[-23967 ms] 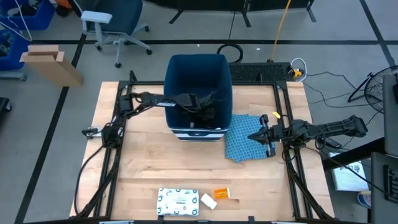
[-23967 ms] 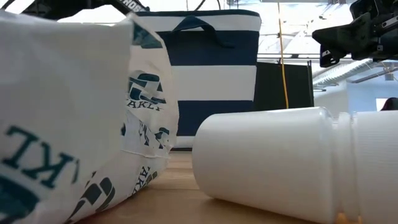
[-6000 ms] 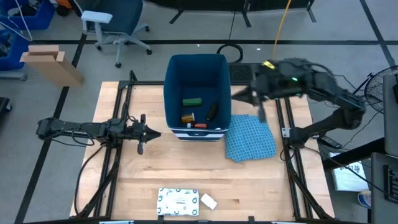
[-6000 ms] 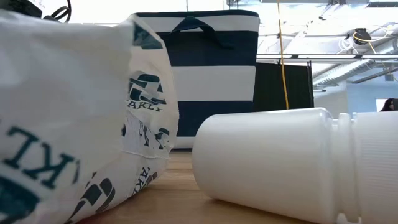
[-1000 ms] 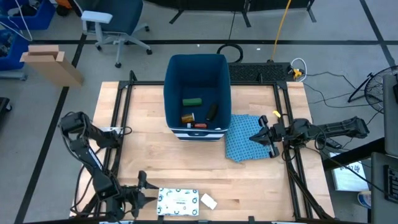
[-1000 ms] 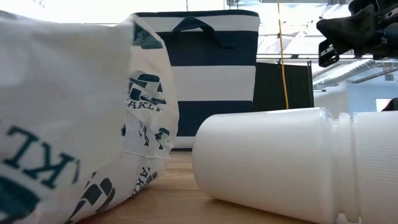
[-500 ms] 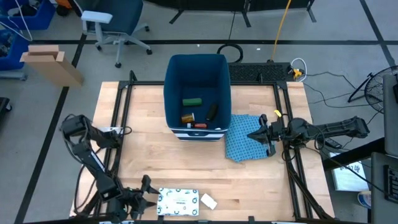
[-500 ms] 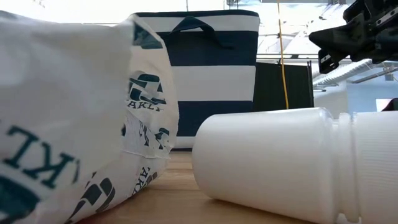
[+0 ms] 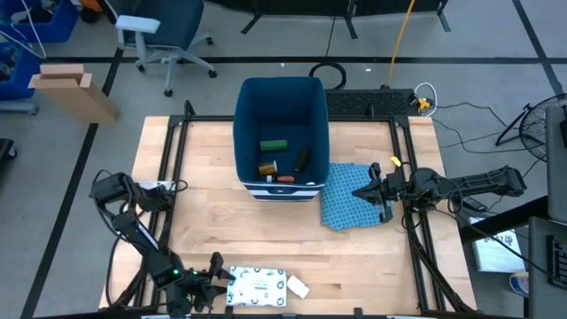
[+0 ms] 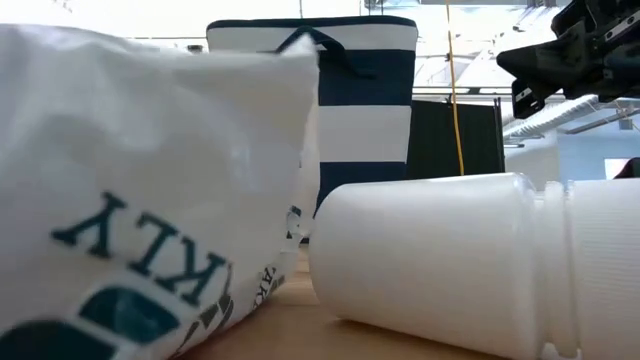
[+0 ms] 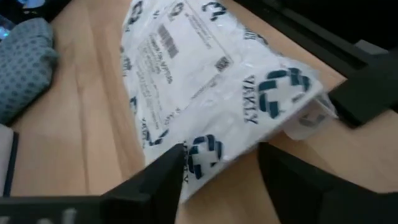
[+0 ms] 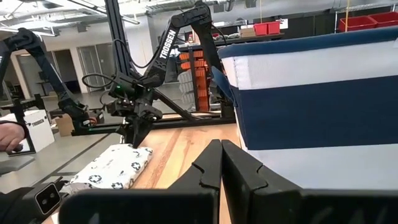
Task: Pick & place medical supplies in basket/bin
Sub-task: Put the mailer bag into the blue bin
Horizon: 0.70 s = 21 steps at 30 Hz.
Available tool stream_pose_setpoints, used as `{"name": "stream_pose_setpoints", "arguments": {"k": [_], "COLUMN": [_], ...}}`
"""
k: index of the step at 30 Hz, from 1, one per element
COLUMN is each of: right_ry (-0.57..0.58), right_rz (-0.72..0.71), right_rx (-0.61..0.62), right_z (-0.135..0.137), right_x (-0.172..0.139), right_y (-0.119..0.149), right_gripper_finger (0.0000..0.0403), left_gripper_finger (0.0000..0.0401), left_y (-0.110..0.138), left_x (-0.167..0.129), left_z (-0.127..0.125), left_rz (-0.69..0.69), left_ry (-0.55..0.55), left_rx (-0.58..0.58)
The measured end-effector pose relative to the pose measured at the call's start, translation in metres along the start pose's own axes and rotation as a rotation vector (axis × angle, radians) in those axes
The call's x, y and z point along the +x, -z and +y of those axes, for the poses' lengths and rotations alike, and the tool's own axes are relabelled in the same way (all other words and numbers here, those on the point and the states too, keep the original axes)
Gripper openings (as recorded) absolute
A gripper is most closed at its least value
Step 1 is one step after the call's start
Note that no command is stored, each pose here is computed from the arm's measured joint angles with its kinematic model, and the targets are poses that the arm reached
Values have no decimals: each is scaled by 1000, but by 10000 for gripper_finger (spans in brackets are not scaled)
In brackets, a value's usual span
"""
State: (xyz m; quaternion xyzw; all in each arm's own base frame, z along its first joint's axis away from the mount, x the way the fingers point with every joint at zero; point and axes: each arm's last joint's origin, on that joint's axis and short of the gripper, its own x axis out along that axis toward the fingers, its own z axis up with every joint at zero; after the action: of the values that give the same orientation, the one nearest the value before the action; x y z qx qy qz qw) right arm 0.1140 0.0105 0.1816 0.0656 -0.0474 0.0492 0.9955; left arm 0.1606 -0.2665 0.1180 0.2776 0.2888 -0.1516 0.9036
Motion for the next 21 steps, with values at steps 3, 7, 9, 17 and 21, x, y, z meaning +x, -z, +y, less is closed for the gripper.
{"name": "stream_pose_setpoints", "arguments": {"k": [3, 7, 9, 17, 21], "right_ry": [0, 0, 0, 0, -1], "right_rz": [0, 0, 0, 0, 0], "right_rx": [0, 0, 0, 0, 0], "right_z": [0, 0, 0, 0, 0], "right_x": [0, 0, 0, 0, 0], "right_y": [0, 0, 0, 0, 0], "right_gripper_finger": [0, 0, 0, 0, 0], "left_gripper_finger": [141, 30, 12, 3, 2], "left_y": [0, 0, -1, -17, -34], "left_x": [0, 0, -1, -21, -47], "left_z": [-1, -1, 0, 13, 31], "left_rz": [4, 2, -1, -81, -161], "left_ry": [25, 25, 18, -22, -42], "left_rx": [12, -1, -25, -63, -80]}}
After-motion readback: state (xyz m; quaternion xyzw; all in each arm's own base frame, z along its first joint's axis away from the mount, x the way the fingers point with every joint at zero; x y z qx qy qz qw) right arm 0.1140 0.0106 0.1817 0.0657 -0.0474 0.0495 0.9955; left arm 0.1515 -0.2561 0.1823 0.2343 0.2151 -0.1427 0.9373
